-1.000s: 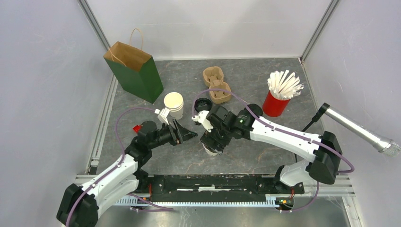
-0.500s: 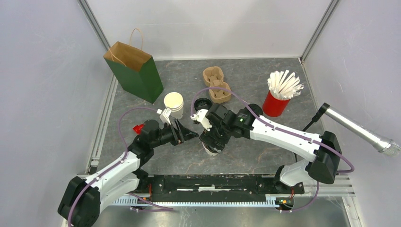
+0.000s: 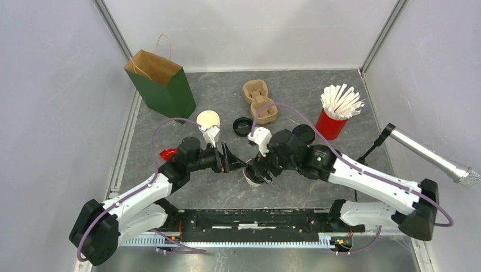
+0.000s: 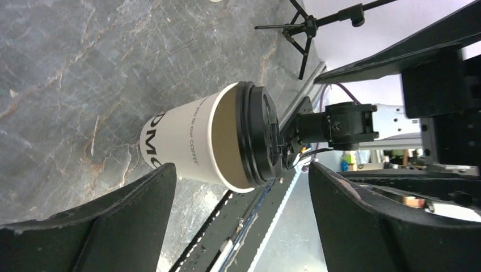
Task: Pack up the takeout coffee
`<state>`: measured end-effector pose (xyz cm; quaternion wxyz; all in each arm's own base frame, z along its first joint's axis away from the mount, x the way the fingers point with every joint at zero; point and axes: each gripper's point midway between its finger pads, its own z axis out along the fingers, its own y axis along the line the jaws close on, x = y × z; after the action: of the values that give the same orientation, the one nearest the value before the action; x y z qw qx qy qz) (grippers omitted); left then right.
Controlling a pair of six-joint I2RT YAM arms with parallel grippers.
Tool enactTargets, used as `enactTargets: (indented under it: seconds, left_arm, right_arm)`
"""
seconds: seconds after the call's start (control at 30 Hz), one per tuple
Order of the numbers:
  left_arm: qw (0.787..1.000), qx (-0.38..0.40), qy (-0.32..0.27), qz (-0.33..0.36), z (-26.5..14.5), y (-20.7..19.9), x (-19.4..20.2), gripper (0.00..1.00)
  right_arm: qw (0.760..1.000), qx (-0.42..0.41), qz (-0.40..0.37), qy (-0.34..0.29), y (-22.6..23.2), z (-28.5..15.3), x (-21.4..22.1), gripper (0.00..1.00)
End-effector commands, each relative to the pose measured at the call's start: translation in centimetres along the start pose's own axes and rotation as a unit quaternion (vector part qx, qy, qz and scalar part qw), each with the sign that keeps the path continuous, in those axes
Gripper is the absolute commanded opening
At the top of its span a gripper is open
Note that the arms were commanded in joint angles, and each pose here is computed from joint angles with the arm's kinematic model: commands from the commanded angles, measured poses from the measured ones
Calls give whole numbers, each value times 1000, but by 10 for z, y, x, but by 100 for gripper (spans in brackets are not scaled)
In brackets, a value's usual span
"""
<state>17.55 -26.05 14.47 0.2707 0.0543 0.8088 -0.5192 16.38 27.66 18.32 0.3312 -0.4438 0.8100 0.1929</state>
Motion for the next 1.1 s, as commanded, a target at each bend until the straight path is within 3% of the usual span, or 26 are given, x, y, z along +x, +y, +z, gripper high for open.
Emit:
enactTargets:
  seconds: [0.0, 0.27, 0.8, 1.07]
  left_arm:
    - [996, -17, 0, 85, 7, -6, -12, 92]
    - [987, -42, 16, 154, 23, -8, -10, 96]
    - [981, -70, 47, 175, 40, 2, -6, 96]
    - [978, -85, 48, 185, 41, 7, -8, 89]
  right_arm:
    - [994, 16, 72, -85, -2, 2, 0, 81]
    - [981, 39, 107, -155, -13, -13, 12, 77]
    - [983, 28, 97, -151, -9, -9, 34, 81]
    - [983, 28, 95, -155, -10, -11, 36, 82]
